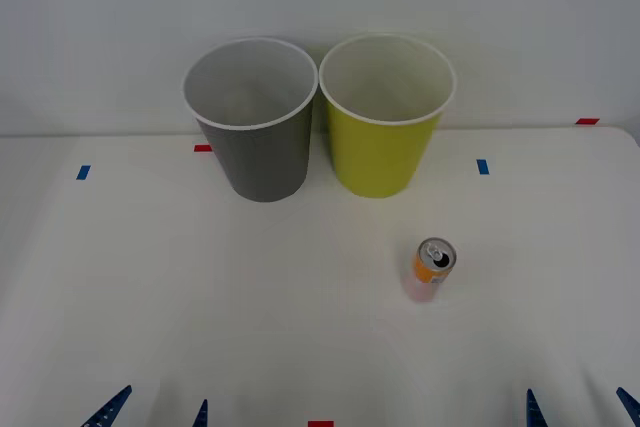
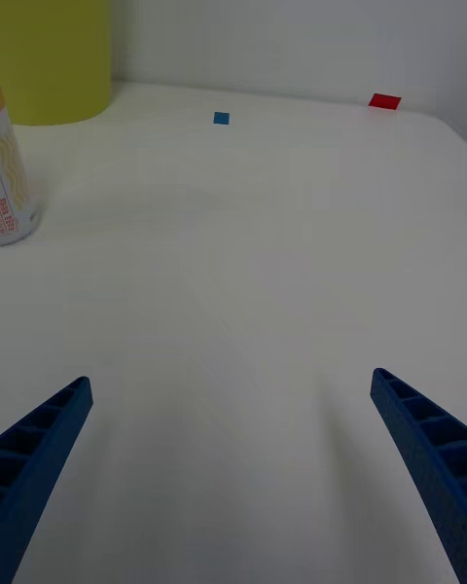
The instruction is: Put cans in the gray bin and PET bottles in the light green bin.
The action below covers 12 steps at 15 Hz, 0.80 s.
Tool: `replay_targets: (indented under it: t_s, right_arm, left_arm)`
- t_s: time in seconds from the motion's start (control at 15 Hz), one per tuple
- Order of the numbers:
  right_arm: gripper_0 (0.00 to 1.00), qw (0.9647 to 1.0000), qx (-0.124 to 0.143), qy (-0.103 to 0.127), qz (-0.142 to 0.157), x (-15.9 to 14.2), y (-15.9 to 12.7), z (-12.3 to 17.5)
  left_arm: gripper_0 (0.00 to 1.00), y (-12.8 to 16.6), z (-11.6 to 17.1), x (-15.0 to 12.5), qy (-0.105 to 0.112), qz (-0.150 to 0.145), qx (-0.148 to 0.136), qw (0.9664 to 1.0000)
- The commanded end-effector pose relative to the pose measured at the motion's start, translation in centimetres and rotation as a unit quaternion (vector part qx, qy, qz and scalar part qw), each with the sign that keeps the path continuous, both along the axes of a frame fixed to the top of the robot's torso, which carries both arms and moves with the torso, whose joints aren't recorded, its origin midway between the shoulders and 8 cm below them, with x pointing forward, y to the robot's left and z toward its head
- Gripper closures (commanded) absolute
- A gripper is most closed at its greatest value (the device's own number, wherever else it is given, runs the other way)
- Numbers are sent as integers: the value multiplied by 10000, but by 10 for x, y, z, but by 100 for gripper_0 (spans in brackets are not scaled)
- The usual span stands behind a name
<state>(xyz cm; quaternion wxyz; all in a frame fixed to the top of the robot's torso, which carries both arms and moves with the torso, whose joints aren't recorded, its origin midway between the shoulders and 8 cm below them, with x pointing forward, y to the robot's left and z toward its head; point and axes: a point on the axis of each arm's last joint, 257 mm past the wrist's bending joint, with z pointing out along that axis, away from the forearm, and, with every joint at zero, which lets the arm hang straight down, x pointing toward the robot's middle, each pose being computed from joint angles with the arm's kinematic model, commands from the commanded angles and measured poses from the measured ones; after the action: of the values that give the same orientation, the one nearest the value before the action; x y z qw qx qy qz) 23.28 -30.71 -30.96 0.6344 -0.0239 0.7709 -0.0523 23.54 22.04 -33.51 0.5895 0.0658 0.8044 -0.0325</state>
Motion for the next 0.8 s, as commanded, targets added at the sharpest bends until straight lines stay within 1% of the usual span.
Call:
replay_targets:
  t_s: [0.07,0.8]
  right_arm:
    - [0,10000,0,0,0,0,0,0]
    - [0,10000,0,0,0,0,0,0]
  left_arm:
    - [0,0,0,0,0,0,0,10000]
    - [0,0,0,0,0,0,0,10000]
